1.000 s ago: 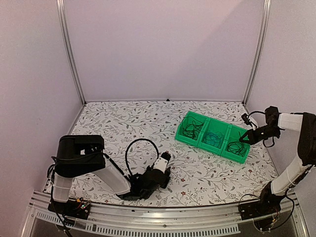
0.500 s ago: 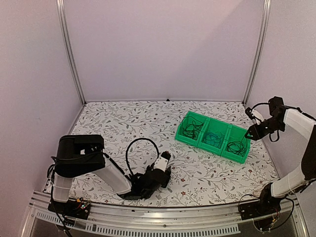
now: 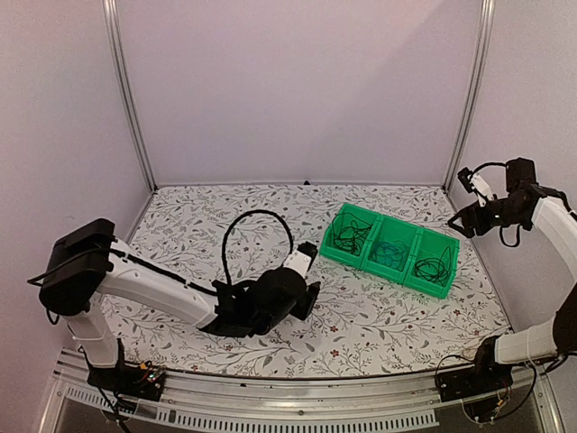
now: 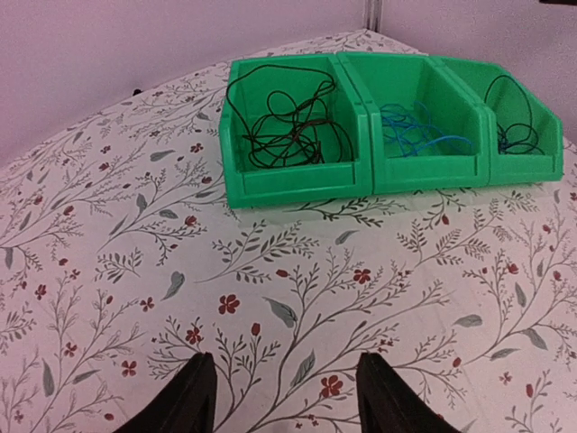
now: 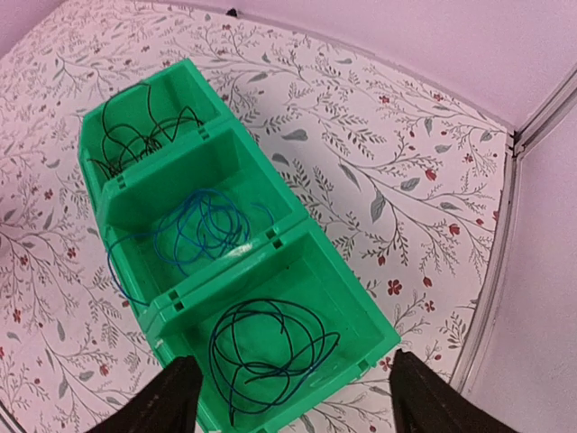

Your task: Untangle the cables

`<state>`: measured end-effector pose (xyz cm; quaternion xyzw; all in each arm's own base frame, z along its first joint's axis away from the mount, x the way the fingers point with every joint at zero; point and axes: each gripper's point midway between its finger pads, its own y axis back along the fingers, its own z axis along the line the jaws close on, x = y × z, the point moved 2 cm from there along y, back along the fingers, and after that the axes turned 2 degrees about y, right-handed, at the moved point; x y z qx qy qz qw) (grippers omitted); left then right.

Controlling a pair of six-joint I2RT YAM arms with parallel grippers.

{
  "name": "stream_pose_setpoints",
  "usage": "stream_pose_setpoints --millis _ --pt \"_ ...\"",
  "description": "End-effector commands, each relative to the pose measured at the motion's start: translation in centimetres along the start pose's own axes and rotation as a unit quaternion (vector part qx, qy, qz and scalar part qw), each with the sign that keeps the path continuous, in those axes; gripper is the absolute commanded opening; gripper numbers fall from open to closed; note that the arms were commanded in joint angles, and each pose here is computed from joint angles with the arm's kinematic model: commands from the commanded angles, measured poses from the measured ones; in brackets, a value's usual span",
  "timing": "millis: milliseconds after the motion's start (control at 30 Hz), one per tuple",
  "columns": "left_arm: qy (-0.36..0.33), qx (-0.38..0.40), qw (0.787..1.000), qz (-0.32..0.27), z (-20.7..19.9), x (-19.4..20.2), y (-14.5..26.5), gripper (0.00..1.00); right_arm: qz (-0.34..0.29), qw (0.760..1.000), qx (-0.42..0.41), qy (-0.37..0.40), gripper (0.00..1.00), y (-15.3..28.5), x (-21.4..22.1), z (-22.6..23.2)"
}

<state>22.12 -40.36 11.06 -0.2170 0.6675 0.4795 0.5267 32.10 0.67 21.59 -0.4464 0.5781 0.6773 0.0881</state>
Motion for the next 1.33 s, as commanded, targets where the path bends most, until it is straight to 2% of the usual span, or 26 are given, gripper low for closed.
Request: stream_pose_setpoints --millis 0,33,100,267,300,333,367,467,633,700,800,867,933,1000,1067,1200,1300 --pt "0.024 0.008 0.999 0.034 3.5 -5.0 1.2 0.56 -0.147 0.989 -0.028 0.018 0.93 2.0 -5.8 0.9" --pt "0.036 0.014 0.999 0.034 4.4 -6.4 1.4 0.58 -0.167 0.985 -0.032 0.009 0.98 2.5 -6.6 1.0" --pt "0.052 0.026 0.997 0.046 6.2 -8.8 2.1 0.62 -0.205 0.979 -0.008 -0.005 0.99 3.6 -8.2 0.2" --pt "0.055 0.017 0.998 0.01 10.7 -17.3 4.4 0.8 -0.289 0.956 0.037 -0.022 0.99 8.0 -12.1 -0.5" --pt "0.055 0.006 0.998 0.009 11.8 -18.5 4.6 0.85 -0.303 0.952 0.038 -0.015 0.99 9.0 -12.9 -0.3" --pt "0.059 -0.004 0.998 0.005 12.9 -19.7 4.7 0.95 -0.312 0.949 0.04 -0.009 0.99 9.7 -13.5 -0.3" --pt "0.064 -0.015 0.998 0.005 14.1 -20.3 4.5 0.99 -0.321 0.946 0.039 -0.008 0.99 10.3 -14.2 -0.2" --pt "0.078 -0.072 0.994 0.017 18.4 -20.6 3.1 1.0 -0.336 0.942 0.022 -0.008 0.99 10.6 -15.9 0.2" --pt "0.059 -0.13 0.989 0.048 22.4 -20.4 0.9 1.0 -0.335 0.942 0.014 -0.012 0.99 7.2 -18.6 1.1" --pt "0.034 -0.166 0.985 0.02 24.2 -21.0 1.1 1.0 -0.322 0.947 0.008 -0.012 0.99 4.9 -19.7 2.0" --pt "0.008 -0.209 0.976 -0.057 26.3 -22.0 3.0 1.0 -0.313 0.947 0.061 -0.044 0.99 3.2 -19.8 0.1" --pt "0.023 -0.222 0.968 -0.117 27.4 -22.4 4.8 1.0 -0.325 0.937 0.108 -0.06 0.99 2.8 -18.7 -1.1" --pt "0.049 -0.226 0.962 -0.144 28.5 -21.4 6.4 1.0 -0.345 0.927 0.138 -0.059 0.99 2.7 -16.8 -1.2" --pt "0.075 -0.22 0.96 -0.158 29.0 -20.8 7.7 1.0 -0.363 0.924 0.113 -0.047 0.99 2.5 -15.0 0.3" --pt "0.078 -0.213 0.959 -0.17 28.9 -20.7 8.4 1.0 -0.354 0.932 0.077 -0.002 0.99 1.8 -14.4 2.0" --pt "0.071 -0.2 0.966 -0.146 28.5 -20.2 7.2 1.0 -0.34 0.938 0.055 -0.028 0.99 1.0 -14.6 2.0" --pt "0.066 -0.218 0.968 -0.109 28.8 -19.3 5.6 1.0 -0.333 0.939 0.08 -0.044 0.99 0.9 -14.4 1.1"
